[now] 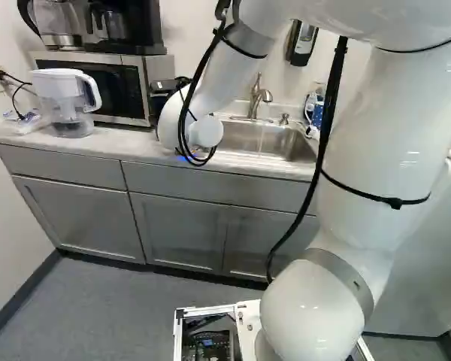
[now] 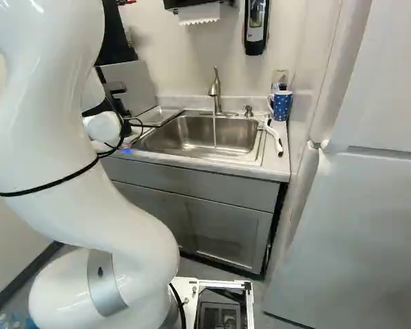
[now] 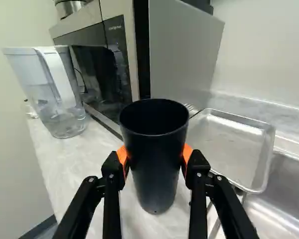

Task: Rinse the cup and place it in the tray

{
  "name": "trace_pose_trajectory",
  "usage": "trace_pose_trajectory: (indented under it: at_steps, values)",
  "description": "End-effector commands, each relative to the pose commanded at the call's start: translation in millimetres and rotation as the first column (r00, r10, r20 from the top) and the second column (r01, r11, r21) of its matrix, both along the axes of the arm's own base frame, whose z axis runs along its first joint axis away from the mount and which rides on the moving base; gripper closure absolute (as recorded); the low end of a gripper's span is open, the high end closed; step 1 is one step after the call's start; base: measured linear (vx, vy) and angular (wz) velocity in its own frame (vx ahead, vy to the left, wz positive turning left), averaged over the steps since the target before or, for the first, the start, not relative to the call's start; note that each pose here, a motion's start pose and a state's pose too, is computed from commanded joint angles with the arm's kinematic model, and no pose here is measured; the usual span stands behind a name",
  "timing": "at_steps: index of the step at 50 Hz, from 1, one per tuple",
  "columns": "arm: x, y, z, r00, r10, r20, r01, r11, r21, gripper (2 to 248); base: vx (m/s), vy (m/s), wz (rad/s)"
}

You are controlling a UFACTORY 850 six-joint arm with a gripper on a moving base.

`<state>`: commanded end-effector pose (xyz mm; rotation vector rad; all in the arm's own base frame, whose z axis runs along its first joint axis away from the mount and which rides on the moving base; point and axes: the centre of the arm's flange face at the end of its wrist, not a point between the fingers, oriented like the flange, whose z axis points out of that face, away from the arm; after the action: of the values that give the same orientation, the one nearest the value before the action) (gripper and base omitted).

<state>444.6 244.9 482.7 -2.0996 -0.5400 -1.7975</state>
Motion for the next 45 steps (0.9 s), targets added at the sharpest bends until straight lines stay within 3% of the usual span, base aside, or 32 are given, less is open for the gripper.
trace_pose_trajectory:
  at_steps: [35, 45]
  values:
    - [-3, -53.7, 36.8, 0.994, -0.095, 0.057, 0.094, 0.995, 0.032, 127, 0.000, 0.000, 0.000]
    - [3, -68.3, 36.8, 0.990, -0.128, 0.057, 0.126, 0.991, 0.032, 127, 0.000, 0.000, 0.000]
